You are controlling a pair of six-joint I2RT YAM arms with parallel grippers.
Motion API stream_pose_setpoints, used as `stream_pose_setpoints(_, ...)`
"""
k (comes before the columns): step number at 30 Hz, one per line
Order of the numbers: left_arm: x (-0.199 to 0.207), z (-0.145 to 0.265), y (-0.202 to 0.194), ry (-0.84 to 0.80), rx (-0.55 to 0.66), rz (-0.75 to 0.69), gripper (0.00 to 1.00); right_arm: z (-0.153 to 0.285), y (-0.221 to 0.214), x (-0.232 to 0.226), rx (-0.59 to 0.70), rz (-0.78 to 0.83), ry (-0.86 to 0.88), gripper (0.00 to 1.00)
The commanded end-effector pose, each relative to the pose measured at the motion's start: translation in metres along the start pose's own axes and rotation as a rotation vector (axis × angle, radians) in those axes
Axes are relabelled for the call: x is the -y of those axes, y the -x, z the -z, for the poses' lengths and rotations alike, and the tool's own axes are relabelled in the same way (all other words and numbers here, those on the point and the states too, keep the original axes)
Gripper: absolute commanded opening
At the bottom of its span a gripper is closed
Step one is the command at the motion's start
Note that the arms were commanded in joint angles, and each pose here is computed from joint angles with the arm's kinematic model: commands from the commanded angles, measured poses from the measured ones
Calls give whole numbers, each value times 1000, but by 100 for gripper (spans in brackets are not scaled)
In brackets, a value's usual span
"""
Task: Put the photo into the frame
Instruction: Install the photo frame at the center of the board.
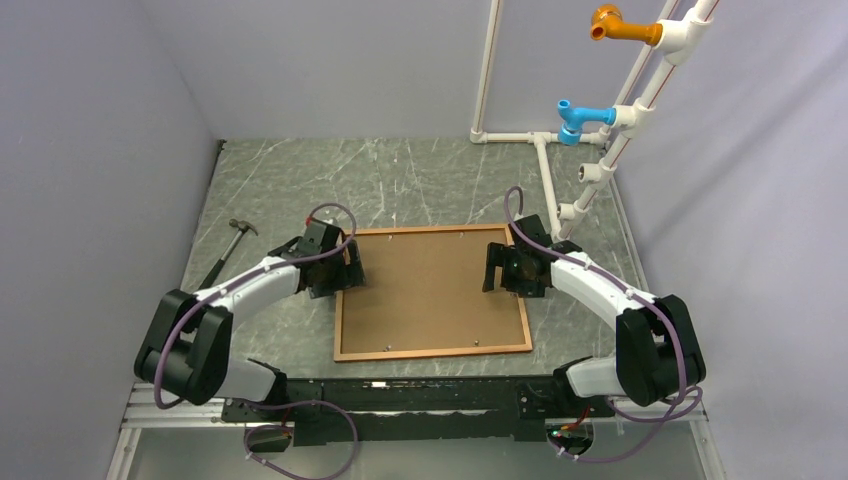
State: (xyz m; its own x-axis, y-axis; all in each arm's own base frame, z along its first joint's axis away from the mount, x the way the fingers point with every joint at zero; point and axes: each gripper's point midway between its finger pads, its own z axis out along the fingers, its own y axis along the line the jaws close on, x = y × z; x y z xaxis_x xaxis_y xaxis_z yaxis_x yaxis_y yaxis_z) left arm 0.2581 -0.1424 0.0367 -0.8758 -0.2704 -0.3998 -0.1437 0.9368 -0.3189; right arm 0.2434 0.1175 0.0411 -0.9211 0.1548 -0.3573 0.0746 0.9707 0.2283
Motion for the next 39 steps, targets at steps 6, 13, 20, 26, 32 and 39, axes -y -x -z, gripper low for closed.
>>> stream_pose_setpoints(6,-3,-16,37,131,51,-52,83,-4,-2,0,-12,0,10,91)
stream_pose_setpoints(13,-16,-27,40,218,26,-80,73,-5,-1,4,-14,4,-4,91)
stream_pose_setpoints(20,-21,-35,42,264,8,-105,27,-6,-2,4,-19,7,-3,91)
stream_pose_setpoints(26,-15,-37,41,223,-2,-119,0,-8,-4,5,-25,6,-4,91)
stream_pose_setpoints(32,3,-24,47,129,33,-110,0,-6,-4,6,-22,1,-6,91)
stream_pose_setpoints(39,14,2,58,83,92,-84,36,-1,0,4,-10,4,2,92)
